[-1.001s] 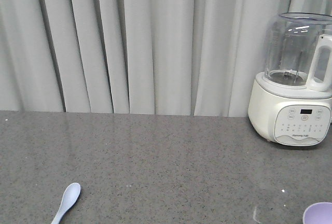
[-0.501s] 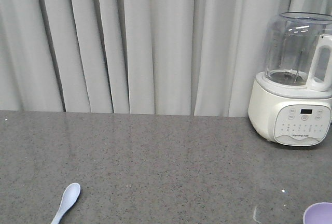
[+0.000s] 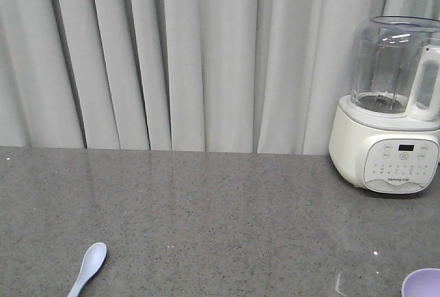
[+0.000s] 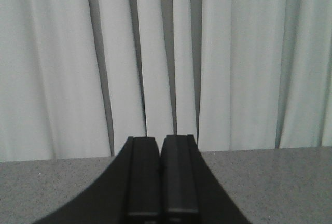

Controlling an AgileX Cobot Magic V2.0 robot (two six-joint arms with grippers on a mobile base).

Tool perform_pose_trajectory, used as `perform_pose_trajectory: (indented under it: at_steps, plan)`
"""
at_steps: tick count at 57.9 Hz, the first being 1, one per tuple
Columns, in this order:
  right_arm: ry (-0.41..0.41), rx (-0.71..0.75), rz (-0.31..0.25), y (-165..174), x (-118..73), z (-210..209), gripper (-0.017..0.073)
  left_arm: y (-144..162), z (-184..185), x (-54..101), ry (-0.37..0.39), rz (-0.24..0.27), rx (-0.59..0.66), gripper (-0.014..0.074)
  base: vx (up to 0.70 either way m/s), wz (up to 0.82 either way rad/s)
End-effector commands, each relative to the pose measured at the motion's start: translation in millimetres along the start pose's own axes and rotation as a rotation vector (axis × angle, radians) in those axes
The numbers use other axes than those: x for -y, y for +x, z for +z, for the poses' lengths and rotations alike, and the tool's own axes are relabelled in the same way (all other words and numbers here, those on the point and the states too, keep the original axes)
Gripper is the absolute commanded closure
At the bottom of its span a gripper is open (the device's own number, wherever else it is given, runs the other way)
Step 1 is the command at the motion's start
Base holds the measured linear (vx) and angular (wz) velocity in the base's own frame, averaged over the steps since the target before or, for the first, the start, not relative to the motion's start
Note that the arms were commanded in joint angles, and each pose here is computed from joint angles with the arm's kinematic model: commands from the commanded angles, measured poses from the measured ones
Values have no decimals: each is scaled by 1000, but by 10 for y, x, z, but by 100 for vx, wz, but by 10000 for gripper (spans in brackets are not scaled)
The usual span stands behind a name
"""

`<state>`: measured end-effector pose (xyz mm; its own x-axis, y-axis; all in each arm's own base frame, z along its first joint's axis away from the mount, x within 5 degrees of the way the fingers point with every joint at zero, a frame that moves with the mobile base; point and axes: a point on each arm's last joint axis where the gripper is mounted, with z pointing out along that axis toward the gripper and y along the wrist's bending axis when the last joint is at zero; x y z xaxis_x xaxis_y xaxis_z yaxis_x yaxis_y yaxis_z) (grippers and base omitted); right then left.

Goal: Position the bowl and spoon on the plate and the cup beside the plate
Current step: 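Lower the left gripper toward the white spoon on the counter, then close the left gripper on the white spoon handle and lift it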

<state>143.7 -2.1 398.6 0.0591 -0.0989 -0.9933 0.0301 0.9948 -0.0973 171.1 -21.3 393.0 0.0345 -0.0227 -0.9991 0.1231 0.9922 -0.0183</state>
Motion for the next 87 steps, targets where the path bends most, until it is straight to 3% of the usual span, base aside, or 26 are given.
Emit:
perform_pose_trajectory:
  at_steps: [1,8,19,25,30,34,47,54,57,72,87]
  plan:
    - [-13,94,-16,-156,-7,14,520,-201,32,14,14,-1,136,545,0,0]
    - [-13,92,-21,-154,-7,14,388,-190,50,14,14,-1,131,409,0,0]
    - [-9,72,-21,-135,-3,16,-27,-192,50,15,14,0,132,98,0,0]
    - [-9,72,-21,-135,-3,16,-170,-194,76,17,17,-2,145,3,0,0]
    - [-9,72,-16,-135,-3,16,-168,-135,126,10,14,-96,99,-13,0,0]
    - [-8,65,-13,-129,-2,16,-158,-62,135,5,1,-110,-10,-7,0,0]
    - [-7,63,-13,-127,-1,16,-88,35,509,-4,-41,-62,-492,17,0,0]
    - [-7,63,-15,-127,-1,16,-43,282,862,128,29,23,-776,17,0,0]
    - [-7,63,-15,-127,-1,16,-28,439,996,200,60,35,-844,17,0,0]
    - [-7,63,-22,-127,-1,16,-22,1092,1391,458,125,66,-1039,17,0,0]
    - [-8,45,-22,-100,-4,58,-22,1481,1520,490,112,54,-1180,17,0,0]
